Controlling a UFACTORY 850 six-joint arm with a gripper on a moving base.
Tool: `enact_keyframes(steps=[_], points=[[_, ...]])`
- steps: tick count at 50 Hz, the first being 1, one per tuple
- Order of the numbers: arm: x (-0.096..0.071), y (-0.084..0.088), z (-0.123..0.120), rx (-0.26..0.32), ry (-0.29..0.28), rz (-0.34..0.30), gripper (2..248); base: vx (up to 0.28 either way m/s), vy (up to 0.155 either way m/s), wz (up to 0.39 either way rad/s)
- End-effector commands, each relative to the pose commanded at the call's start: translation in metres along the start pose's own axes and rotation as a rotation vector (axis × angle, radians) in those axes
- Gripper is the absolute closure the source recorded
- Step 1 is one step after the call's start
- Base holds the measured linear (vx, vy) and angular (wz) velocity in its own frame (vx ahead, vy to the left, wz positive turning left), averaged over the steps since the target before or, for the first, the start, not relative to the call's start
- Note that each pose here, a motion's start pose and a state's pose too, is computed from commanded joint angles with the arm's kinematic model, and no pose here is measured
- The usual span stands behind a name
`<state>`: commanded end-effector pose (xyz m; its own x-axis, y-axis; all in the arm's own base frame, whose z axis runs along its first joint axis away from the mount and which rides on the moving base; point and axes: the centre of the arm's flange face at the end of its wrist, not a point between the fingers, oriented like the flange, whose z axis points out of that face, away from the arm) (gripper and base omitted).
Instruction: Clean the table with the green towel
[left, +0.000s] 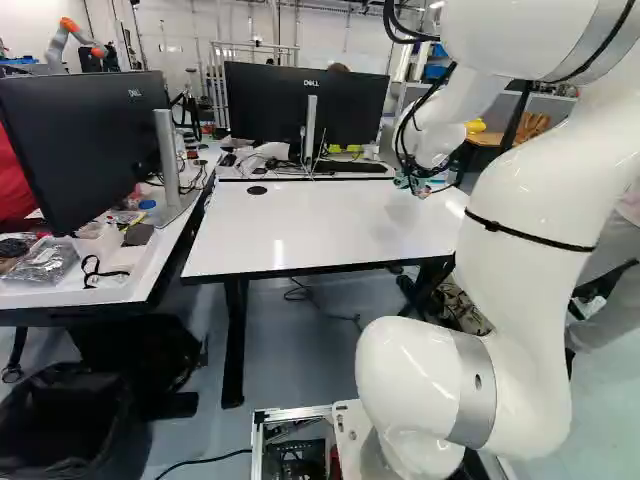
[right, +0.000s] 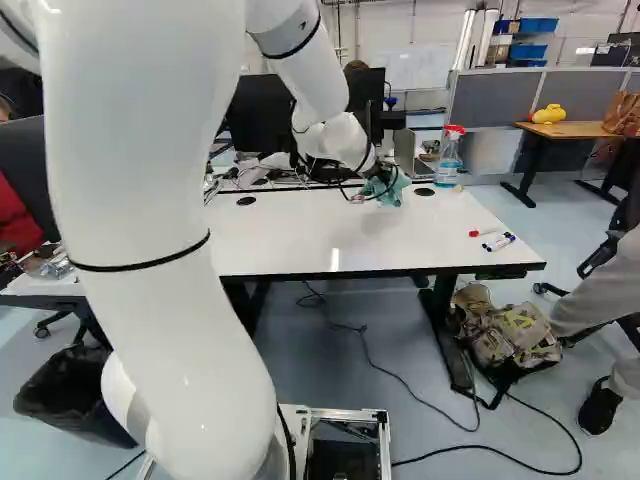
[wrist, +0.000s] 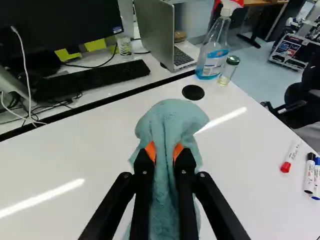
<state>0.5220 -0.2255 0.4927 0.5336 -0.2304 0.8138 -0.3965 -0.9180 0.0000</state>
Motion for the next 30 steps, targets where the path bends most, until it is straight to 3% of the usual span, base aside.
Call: enact_keyframes(steps=[30], points=[[0.024,0.033,0.043,-0.043,0.018,0.03,195,0.0,0.0,0.0]])
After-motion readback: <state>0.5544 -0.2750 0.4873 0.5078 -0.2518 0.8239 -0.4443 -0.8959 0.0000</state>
